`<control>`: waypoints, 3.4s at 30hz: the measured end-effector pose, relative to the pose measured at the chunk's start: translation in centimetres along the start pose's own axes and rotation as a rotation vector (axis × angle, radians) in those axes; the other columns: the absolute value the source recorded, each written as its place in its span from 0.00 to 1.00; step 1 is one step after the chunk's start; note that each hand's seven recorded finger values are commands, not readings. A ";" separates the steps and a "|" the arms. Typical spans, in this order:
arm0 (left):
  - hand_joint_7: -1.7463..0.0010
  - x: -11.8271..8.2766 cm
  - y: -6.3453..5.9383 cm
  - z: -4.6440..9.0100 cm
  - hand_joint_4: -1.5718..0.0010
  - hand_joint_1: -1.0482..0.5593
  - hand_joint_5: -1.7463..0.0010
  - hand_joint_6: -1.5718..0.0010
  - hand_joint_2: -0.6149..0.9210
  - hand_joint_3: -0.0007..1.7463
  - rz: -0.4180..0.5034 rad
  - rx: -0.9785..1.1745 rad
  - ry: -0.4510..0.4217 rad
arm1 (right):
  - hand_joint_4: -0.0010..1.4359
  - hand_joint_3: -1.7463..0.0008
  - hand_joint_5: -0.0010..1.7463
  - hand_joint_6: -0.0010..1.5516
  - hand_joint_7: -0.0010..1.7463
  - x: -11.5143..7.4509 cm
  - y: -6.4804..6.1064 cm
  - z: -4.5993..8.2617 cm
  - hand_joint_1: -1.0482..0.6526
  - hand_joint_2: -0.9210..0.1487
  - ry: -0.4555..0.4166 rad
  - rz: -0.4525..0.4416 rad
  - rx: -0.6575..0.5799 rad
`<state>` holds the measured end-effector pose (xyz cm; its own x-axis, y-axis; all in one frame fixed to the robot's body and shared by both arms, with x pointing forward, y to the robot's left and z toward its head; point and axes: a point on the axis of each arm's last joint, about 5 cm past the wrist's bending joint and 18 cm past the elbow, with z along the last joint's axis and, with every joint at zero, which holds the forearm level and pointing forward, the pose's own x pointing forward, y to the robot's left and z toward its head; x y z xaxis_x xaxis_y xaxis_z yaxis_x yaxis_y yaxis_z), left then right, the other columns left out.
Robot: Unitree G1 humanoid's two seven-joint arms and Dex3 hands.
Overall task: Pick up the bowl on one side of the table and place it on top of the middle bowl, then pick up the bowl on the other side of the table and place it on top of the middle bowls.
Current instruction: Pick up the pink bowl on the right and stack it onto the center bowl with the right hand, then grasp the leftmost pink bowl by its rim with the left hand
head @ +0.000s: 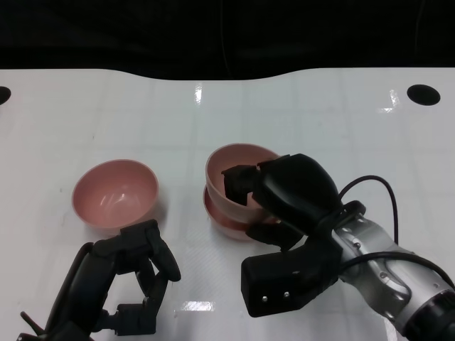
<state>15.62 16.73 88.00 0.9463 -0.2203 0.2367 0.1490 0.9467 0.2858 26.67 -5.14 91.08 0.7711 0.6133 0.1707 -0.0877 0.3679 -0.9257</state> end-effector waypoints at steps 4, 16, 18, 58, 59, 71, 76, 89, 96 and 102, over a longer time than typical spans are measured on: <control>0.13 0.0 0.0 0.0 0.44 0.57 0.04 0.50 0.62 0.82 0.000 0.000 0.000 | 0.67 0.38 1.00 0.42 1.00 0.4 0.5 -0.2 0.50 0.55 0.016 -0.008 -0.006; 0.14 0.1 0.0 0.3 0.44 0.58 0.04 0.50 0.62 0.82 0.003 0.000 -0.012 | 0.47 0.89 0.38 0.49 0.09 0.8 1.1 -0.4 0.35 0.04 0.025 0.031 -0.028; 0.15 0.1 0.0 0.3 0.45 0.58 0.04 0.50 0.62 0.82 0.004 0.000 -0.010 | 0.42 0.91 0.27 0.46 0.03 0.8 1.1 -0.4 0.31 0.01 0.025 0.067 -0.036; 0.13 0.2 0.0 0.3 0.44 0.57 0.04 0.50 0.62 0.82 0.003 0.003 -0.002 | 0.03 0.83 0.41 0.21 0.00 -4.1 -2.4 -0.8 0.25 0.00 0.000 -0.010 0.011; 0.14 0.2 0.0 0.3 0.44 0.57 0.04 0.50 0.63 0.82 0.003 0.003 -0.002 | 0.01 0.83 0.43 0.21 0.00 -4.6 -2.3 -0.9 0.26 0.00 0.007 -0.027 0.026; 0.14 0.1 0.4 0.3 0.44 0.57 0.02 0.50 0.64 0.81 0.011 0.014 -0.006 | 0.29 0.96 0.57 0.43 0.12 -8.3 -1.9 -1.4 0.43 0.01 -0.026 -0.235 0.177; 0.13 0.1 0.6 0.3 0.45 0.58 0.02 0.51 0.63 0.81 0.014 0.022 -0.015 | 0.39 0.96 0.61 0.51 0.16 -9.7 -2.1 -1.7 0.47 0.00 -0.012 -0.268 0.228; 0.17 -0.2 1.3 0.3 0.44 0.56 0.03 0.50 0.63 0.81 0.032 0.062 -0.011 | 0.57 0.46 0.75 0.61 0.39 -12.5 -2.0 -3.0 0.57 0.39 -0.013 -0.334 0.289; 0.28 -0.6 1.7 0.6 0.48 0.56 0.08 0.50 0.68 0.73 0.060 0.077 -0.012 | 0.63 0.19 0.98 0.60 0.62 -13.0 -1.6 -2.9 0.58 0.59 0.017 -0.326 0.307; 0.43 -0.6 2.1 1.0 0.52 0.59 0.24 0.50 0.73 0.66 0.082 0.085 -0.028 | 0.68 0.06 1.00 0.52 0.91 -13.0 -1.7 -2.8 0.57 0.71 0.044 -0.297 0.312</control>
<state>15.09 18.59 89.38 0.9457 -0.1505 0.2880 0.0454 0.9388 0.3414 18.57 -15.70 89.45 0.8171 0.4215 0.3933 -0.0397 0.7218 -0.6910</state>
